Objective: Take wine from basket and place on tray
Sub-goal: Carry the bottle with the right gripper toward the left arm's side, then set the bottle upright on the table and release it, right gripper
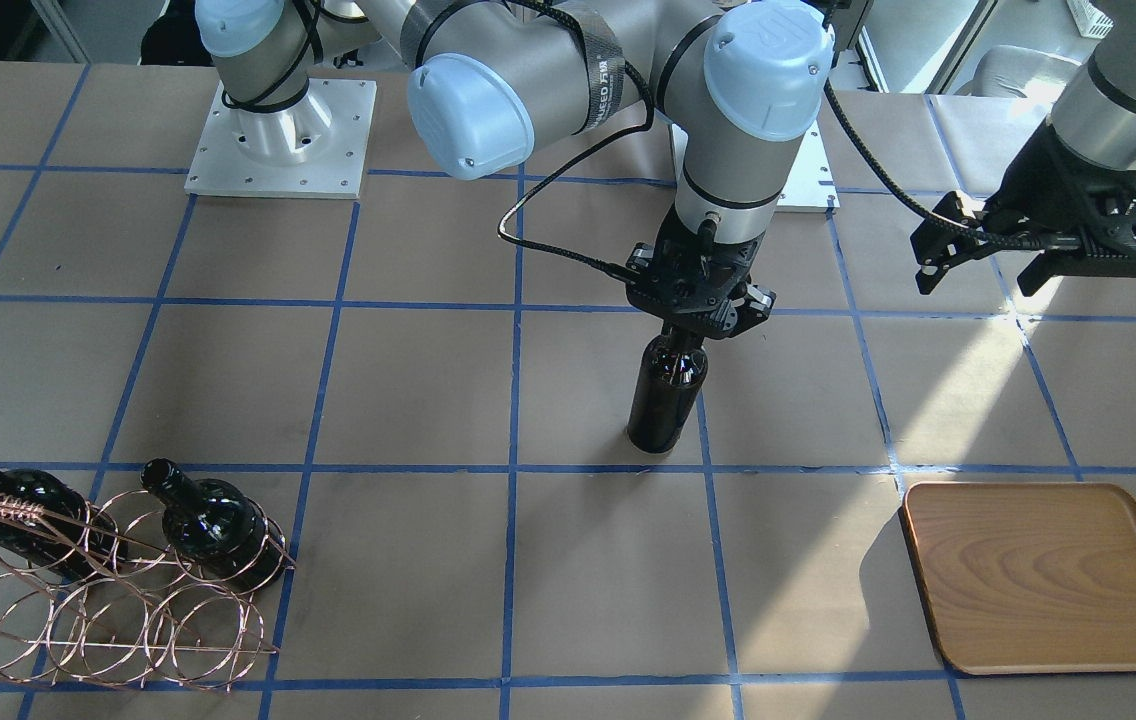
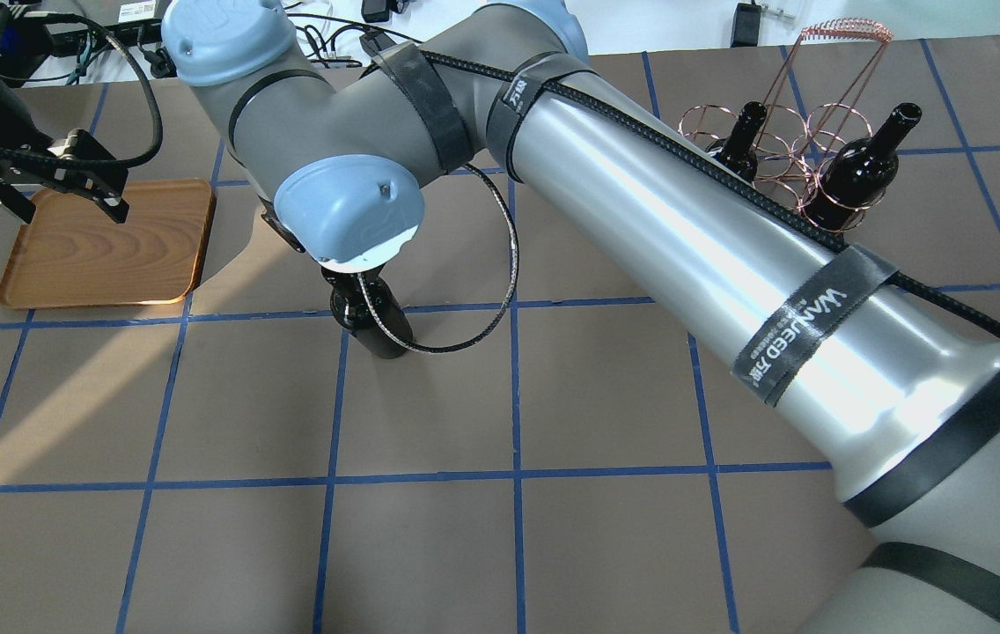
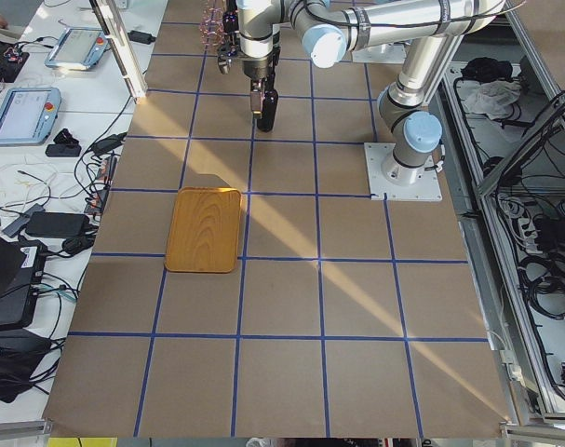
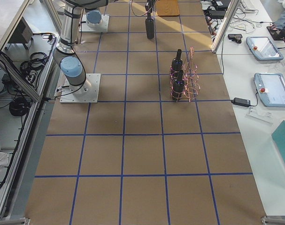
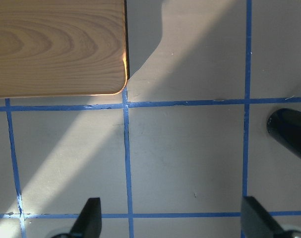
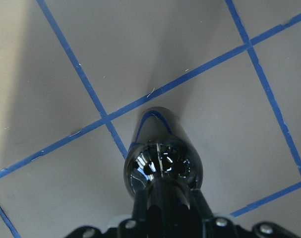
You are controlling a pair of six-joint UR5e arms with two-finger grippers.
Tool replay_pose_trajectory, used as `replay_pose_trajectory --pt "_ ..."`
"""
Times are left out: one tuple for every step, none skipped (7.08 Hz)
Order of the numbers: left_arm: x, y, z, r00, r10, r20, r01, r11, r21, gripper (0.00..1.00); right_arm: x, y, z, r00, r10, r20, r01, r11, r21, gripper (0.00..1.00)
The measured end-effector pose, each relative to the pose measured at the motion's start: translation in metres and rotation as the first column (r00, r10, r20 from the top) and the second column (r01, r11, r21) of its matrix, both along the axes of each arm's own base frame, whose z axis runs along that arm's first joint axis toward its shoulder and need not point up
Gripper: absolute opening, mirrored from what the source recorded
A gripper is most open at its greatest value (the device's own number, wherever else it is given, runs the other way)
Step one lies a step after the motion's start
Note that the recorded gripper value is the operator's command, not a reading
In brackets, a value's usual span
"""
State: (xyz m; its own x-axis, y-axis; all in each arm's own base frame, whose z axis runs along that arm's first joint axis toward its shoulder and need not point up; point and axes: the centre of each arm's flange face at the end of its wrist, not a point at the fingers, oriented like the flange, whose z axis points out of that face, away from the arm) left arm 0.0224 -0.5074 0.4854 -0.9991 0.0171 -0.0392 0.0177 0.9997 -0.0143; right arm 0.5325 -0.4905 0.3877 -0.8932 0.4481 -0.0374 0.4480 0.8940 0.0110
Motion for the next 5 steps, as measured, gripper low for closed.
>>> replay_pose_trajectory --pt "0.001 -0.001 -0.001 1.0 0.002 0.0 -0.002 1.0 0.0 1.0 -0.001 0.001 0.0 1.0 0.002 -0.002 -0.002 1.0 -0.002 0.76" --pt "0.001 -0.001 -0.001 1.0 0.001 0.001 -0.001 1.0 0.001 1.0 -0.001 0.001 0.002 1.0 0.002 0.001 -0.002 1.0 -0.001 0.78" --pt "0.001 -0.001 -0.002 1.0 -0.001 0.003 0.001 1.0 0.002 1.0 -0.002 0.002 0.005 1.0 0.001 0.005 -0.001 1.0 -0.003 0.8" --pt "0.001 -0.001 -0.002 1.0 -0.003 0.004 0.003 1.0 0.001 1.0 -0.005 0.004 0.015 1.0 0.001 0.014 -0.001 1.0 -0.013 0.84" --pt "0.001 -0.002 -0.002 1.0 -0.004 0.004 0.004 1.0 0.001 1.0 -0.016 0.008 0.036 1.0 0.014 0.026 -0.013 0.999 -0.033 0.87"
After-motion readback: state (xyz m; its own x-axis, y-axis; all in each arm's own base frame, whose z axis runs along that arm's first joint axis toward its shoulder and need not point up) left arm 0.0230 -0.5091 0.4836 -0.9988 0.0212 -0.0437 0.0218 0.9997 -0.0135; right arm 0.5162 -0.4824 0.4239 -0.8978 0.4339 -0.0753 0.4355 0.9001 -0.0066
